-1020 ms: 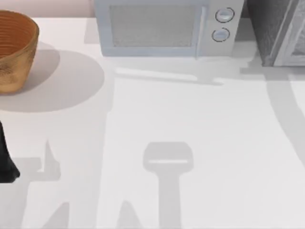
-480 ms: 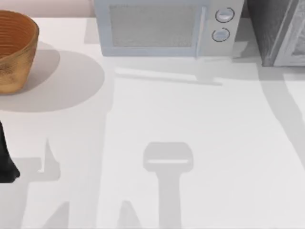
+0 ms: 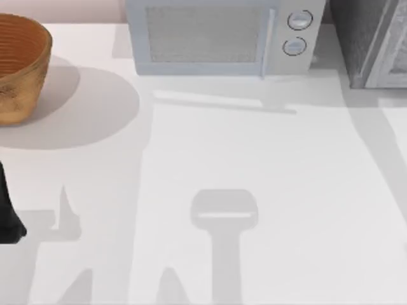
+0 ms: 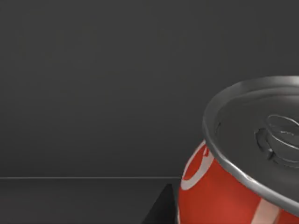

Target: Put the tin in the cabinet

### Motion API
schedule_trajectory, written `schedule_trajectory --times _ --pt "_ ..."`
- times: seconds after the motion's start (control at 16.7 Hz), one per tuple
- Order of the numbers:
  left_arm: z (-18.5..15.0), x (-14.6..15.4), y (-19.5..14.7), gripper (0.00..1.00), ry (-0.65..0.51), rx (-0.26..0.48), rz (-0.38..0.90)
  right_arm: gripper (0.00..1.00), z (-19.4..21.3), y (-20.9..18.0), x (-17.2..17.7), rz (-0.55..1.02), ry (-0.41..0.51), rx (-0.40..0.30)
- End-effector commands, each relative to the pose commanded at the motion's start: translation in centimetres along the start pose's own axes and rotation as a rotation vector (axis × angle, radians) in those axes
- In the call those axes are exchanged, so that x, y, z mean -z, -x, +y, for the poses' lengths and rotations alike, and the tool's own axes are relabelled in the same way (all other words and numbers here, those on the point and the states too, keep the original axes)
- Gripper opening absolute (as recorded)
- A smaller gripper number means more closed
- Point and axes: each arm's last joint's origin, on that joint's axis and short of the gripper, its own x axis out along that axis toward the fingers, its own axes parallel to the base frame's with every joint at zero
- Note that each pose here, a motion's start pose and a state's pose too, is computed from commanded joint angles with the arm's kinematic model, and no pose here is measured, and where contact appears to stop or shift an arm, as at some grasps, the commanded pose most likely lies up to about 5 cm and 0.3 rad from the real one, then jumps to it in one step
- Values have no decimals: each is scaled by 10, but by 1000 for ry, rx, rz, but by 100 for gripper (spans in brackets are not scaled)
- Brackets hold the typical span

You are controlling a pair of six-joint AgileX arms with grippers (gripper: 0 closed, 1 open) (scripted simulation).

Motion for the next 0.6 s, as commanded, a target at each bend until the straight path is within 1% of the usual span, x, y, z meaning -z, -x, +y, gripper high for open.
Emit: schedule_trajectory --times 0.3,0.6 --pt "0 0 0 100 0 0 0 0 -2 -47 -17 -17 5 20" --pt "0 0 0 100 0 0 0 0 -3 -97 -8 4 5 13"
